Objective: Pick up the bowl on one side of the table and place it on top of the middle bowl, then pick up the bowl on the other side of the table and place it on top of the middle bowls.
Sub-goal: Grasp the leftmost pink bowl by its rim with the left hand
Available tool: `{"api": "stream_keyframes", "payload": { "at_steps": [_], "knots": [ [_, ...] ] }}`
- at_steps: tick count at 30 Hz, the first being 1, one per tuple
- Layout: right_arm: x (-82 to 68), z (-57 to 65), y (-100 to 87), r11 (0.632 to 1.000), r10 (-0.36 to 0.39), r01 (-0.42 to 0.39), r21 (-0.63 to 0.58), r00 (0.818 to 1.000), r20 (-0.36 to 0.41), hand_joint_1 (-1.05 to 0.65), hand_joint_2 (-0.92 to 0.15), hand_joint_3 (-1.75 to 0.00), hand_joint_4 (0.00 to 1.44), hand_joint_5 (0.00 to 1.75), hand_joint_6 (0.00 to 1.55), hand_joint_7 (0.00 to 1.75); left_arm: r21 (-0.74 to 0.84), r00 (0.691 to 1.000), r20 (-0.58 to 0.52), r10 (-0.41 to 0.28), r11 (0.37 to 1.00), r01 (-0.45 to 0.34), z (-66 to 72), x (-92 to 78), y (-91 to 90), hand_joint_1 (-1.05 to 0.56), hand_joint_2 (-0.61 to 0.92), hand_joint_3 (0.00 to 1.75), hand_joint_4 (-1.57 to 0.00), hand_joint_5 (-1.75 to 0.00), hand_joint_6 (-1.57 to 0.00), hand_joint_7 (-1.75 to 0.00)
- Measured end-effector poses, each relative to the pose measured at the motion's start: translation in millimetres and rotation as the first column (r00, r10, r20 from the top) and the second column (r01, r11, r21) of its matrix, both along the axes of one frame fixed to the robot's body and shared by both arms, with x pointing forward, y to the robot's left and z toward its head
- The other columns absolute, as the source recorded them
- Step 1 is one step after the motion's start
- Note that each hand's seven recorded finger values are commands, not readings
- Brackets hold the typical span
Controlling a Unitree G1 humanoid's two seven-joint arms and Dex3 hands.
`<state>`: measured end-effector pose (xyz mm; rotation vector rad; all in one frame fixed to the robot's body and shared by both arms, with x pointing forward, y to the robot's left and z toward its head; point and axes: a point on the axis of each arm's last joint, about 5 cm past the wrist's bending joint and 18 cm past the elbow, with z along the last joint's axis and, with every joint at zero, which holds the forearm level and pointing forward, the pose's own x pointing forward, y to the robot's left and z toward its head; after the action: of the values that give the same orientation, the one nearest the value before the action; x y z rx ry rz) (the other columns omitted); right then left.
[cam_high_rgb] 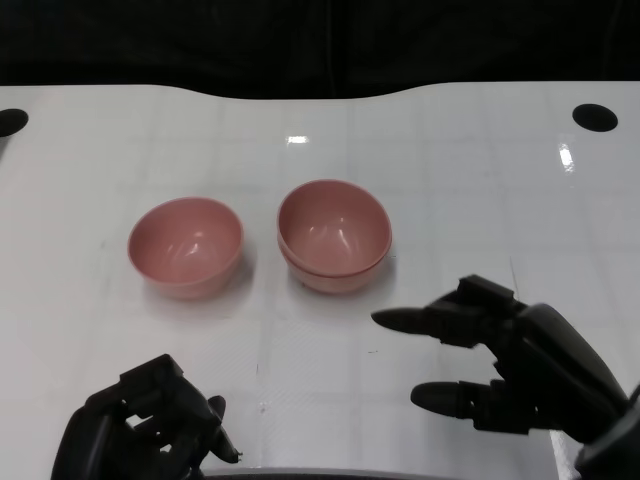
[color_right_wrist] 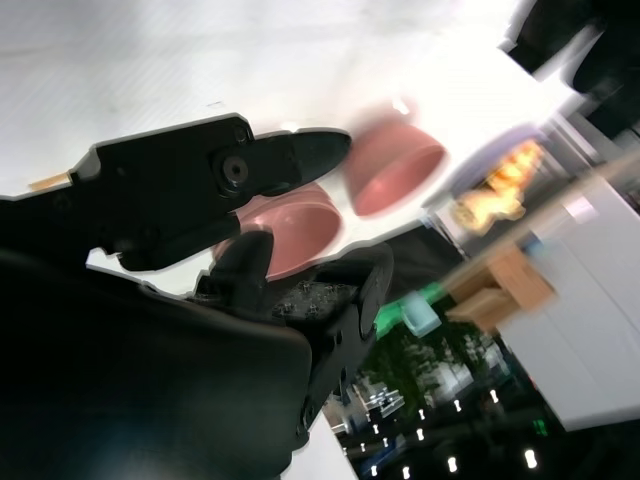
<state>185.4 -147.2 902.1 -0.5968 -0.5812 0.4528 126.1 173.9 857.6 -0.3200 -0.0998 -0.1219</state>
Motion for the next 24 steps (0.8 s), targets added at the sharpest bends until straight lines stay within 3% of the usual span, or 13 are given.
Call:
{"api": "stream_keyframes", "payload": {
  "at_steps": [3,7,8,9,12,13,15,16,20,24],
  "knots": [
    [-8.1,-3.0,-3.7,0.999,0.003,-0.002,0.034,1.000,-0.016,-0.18,-0.60,-0.69,0.69,1.17,0.75,0.66,0.013,1.000,-0.002,0.015,1.000,-0.015,0.7,0.7,2.6,-0.25,0.84,0.35,-0.78,-1.17,-0.87,-0.81],
    [-9.6,-3.3,-6.3,0.999,0.000,0.001,0.036,1.000,-0.019,-0.18,-0.53,-0.83,0.70,1.17,0.73,0.70,0.024,1.000,0.007,0.012,1.000,-0.012,2.2,3.1,2.2,-0.25,0.85,0.32,-0.78,-1.16,-0.87,-0.80],
    [-10.0,-3.2,-7.0,0.999,-0.004,0.005,0.052,1.000,-0.020,-0.08,-0.45,-1.03,0.79,1.27,0.85,0.80,0.047,1.000,0.010,0.011,0.999,-0.012,3.0,3.9,3.1,-0.38,0.89,0.21,-0.72,-0.85,-0.80,-0.49],
    [-11.1,-3.4,-6.9,0.996,-0.006,0.008,0.084,1.000,-0.022,-0.05,-0.40,-1.12,0.82,1.30,0.89,0.84,0.091,1.000,0.021,0.011,0.996,-0.013,4.9,5.4,6.3,-0.42,0.91,0.17,-0.73,-0.70,-0.80,-0.33],
    [-15.3,-5.3,-5.3,0.988,-0.001,0.006,0.152,1.000,-0.028,-0.02,-0.36,-1.22,0.85,1.33,0.92,0.87,0.207,0.996,0.086,0.027,0.977,-0.045,13.7,11.6,19.2,-0.46,0.92,0.14,-0.73,-0.55,-0.80,-0.18],
    [-16.5,-6.4,-5.9,0.987,-0.001,0.007,0.159,0.999,-0.038,0.02,-0.35,-1.30,0.89,1.40,0.96,0.89,0.253,0.995,0.098,0.033,0.966,-0.057,16.9,12.9,21.4,-0.45,0.92,0.16,-0.68,-0.43,-0.69,-0.10],
    [-18.6,-8.0,-6.5,0.983,-0.004,0.014,0.182,0.998,-0.057,0.05,-0.33,-1.41,0.92,1.49,1.00,0.92,0.394,0.993,0.119,0.024,0.917,-0.069,26.3,13.7,26.2,-0.44,0.92,0.18,-0.66,-0.24,-0.58,-0.02],
    [-19.3,-8.7,-6.6,0.982,-0.005,0.017,0.188,0.998,-0.063,0.06,-0.27,-1.52,0.93,1.61,1.00,1.03,0.471,0.991,0.134,0.023,0.878,-0.084,32.6,14.3,28.7,-0.44,0.92,0.18,-0.61,-0.18,-0.53,-0.01],
    [-18.8,-9.8,-10.8,0.979,-0.019,0.032,0.200,0.998,-0.067,0.03,-0.15,-1.66,0.99,1.74,0.93,1.40,0.685,0.983,0.184,0.010,0.716,-0.136,55.3,18.4,30.6,-0.43,0.92,0.15,-0.48,-0.08,-0.43,0.00],
    [-19.8,-10.7,-11.5,0.978,-0.017,0.033,0.204,0.997,-0.078,-0.01,-0.12,-1.69,1.02,1.75,0.90,1.55,0.784,0.978,0.208,0.012,0.596,-0.174,69.5,22.4,24.9,-0.48,0.92,0.12,-0.44,-0.06,-0.39,0.00]
  ]
}}
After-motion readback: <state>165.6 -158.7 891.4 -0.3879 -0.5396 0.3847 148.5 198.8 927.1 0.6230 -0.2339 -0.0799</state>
